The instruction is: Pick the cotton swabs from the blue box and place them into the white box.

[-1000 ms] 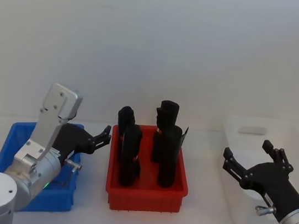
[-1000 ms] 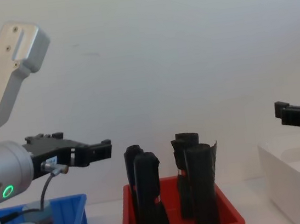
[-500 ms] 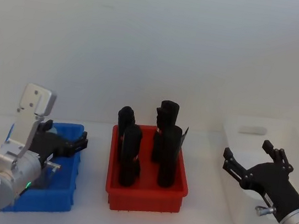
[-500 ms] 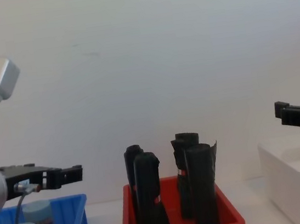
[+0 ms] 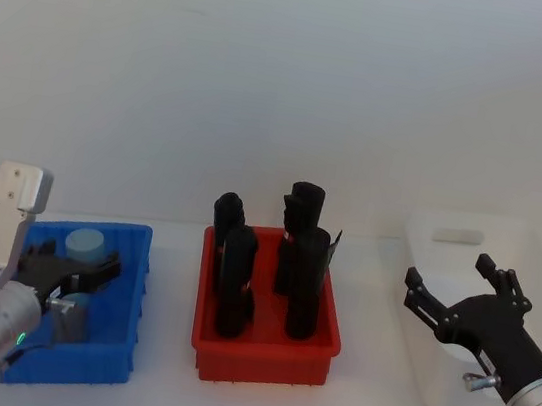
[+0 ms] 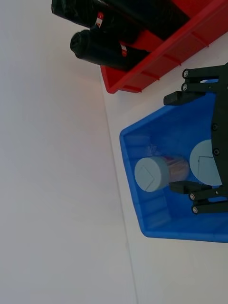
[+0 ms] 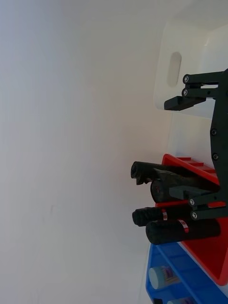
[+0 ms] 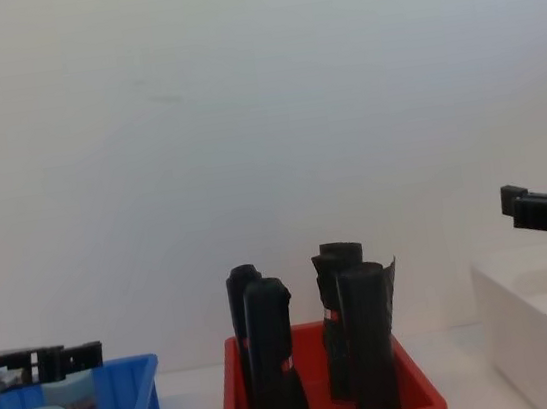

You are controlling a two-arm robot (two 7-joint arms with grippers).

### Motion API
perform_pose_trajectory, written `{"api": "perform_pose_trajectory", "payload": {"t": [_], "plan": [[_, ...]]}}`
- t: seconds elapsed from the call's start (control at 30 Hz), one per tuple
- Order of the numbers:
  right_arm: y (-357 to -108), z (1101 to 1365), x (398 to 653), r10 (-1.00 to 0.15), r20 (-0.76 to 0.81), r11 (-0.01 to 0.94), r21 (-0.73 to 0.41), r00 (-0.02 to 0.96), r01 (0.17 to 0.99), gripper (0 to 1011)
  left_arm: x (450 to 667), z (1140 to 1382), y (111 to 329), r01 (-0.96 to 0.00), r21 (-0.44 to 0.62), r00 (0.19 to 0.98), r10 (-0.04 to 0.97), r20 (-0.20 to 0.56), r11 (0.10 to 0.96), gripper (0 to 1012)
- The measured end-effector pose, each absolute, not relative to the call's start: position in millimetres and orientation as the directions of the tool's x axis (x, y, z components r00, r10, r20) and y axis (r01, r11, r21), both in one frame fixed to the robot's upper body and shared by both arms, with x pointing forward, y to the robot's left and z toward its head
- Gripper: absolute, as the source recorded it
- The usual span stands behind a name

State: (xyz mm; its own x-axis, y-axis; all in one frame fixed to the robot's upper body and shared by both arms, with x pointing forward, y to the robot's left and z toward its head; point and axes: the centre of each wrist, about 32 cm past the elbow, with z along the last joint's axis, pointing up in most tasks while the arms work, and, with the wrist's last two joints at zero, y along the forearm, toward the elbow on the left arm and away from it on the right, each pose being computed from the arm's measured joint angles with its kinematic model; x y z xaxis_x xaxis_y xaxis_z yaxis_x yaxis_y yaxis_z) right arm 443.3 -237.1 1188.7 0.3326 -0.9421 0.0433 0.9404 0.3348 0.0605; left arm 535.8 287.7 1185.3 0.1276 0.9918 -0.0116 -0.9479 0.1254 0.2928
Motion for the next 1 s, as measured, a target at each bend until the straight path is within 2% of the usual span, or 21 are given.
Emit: {"api": "perform_pose_trajectory", "payload": {"t": [0.5, 1.0], "plan": [[-237.1, 1188.7, 443.3, -0.942, 0.043, 0.335, 0.06, 0.333, 0.94, 1001, 543.6, 1170.5, 307.0, -0.931, 0.357, 0.067, 0.997, -0.044, 0.078, 1004], [-237.1, 1188.7, 443.3, -0.942, 0.043, 0.335, 0.06, 0.333, 0.94, 1001, 548.6, 1161.9, 316.0, -0.921, 0.376, 0.077, 0.994, -0.083, 0.103, 1004]]}}
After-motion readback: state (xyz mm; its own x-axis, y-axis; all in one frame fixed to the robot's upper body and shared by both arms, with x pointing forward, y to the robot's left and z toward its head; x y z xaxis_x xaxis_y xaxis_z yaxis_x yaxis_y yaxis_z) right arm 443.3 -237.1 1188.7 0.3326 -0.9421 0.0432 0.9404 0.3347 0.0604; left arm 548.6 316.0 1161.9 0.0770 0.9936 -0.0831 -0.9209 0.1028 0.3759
